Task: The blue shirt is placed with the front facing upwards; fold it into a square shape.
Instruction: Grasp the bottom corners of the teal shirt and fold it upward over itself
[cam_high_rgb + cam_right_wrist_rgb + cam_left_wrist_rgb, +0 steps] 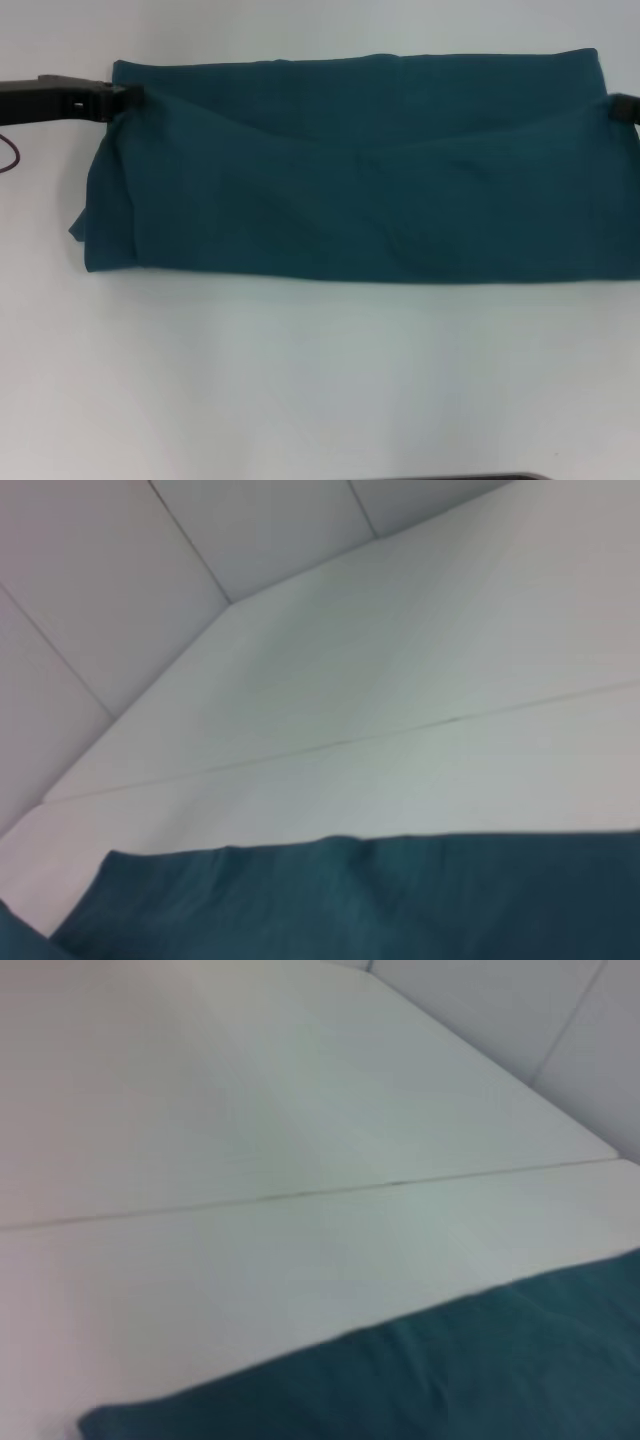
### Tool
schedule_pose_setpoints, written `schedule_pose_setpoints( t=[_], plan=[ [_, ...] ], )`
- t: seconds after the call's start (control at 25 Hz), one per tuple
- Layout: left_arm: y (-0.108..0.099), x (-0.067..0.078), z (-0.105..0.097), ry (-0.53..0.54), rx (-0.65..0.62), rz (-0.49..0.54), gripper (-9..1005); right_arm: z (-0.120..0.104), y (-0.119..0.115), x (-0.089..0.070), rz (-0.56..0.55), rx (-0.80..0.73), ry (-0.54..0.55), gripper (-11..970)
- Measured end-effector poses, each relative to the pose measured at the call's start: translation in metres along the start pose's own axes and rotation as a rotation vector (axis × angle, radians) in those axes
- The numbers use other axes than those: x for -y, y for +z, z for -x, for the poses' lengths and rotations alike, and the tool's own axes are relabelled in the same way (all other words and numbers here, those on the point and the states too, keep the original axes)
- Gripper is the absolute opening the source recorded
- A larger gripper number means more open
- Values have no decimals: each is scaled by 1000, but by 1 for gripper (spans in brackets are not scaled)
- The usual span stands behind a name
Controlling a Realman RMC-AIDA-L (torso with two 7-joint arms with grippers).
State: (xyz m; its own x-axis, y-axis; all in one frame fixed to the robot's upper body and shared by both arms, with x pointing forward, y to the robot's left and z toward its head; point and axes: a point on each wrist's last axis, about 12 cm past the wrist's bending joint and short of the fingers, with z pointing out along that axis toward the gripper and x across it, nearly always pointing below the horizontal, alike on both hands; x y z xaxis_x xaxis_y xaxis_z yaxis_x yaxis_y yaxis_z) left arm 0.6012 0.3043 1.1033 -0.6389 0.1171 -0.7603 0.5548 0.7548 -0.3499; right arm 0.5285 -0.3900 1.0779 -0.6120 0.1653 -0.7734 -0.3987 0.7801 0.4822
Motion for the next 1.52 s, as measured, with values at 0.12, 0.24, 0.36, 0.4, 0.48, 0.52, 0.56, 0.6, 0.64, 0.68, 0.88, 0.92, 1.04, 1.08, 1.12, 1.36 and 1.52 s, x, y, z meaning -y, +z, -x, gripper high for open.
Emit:
schedule_pose_setpoints(
  t=[0.12, 0.24, 0.36, 0.4, 0.48, 0.52, 0.56, 0.6, 0.64, 0.68, 0.88, 0.92, 1.04, 1.08, 1.12, 1.36, 1.52],
  plan=[
    [6, -1, 5, 5, 16, 38, 0, 9, 9, 0, -18, 0, -23, 24],
    [11, -2, 8, 6, 30, 71, 0, 18, 19, 0, -38, 3, -41, 24],
    [13, -3, 10, 7, 39, 93, 0, 24, 27, -1, -51, 7, -53, 24],
    [14, -3, 11, 8, 42, 102, 0, 26, 29, -1, -55, 6, -57, 24],
    [15, -4, 12, 8, 45, 110, 0, 29, 33, -1, -65, 4, -60, 24],
    [16, -4, 13, 9, 46, 114, 0, 30, 35, -1, -68, 4, -60, 24],
    [17, -5, 14, 9, 48, 120, 0, 30, 37, -1, -73, 3, -60, 24],
    [18, -5, 15, 11, 49, 130, 1, 30, 39, -1, -79, 2, -58, 24],
    [19, -6, 15, 13, 49, 136, 1, 30, 42, 0, -85, -1, -57, 24],
    [20, -6, 16, 16, 48, 145, 1, 30, 44, 0, -91, -5, -57, 24],
    [30, -6, 17, 51, 27, 189, 2, 29, 54, 1, -120, -20, -62, 24],
    [33, -5, 19, 63, 20, 197, 2, 30, 55, 1, -126, -16, -63, 25],
    [37, -4, 22, 84, 12, 204, 1, 35, 57, 0, -132, -1, -66, 25],
    [37, -3, 23, 87, 11, 204, 1, 37, 58, 0, -131, 5, -67, 25],
    [37, -3, 23, 88, 11, 204, 1, 40, 58, -1, -130, 13, -70, 25],
    [36, -6, 24, 81, 23, 224, 1, 51, 59, 0, -142, 39, -85, 25],
    [35, -8, 25, 66, 44, 232, 1, 58, 60, 1, -157, 49, -97, 25]
  ],
)
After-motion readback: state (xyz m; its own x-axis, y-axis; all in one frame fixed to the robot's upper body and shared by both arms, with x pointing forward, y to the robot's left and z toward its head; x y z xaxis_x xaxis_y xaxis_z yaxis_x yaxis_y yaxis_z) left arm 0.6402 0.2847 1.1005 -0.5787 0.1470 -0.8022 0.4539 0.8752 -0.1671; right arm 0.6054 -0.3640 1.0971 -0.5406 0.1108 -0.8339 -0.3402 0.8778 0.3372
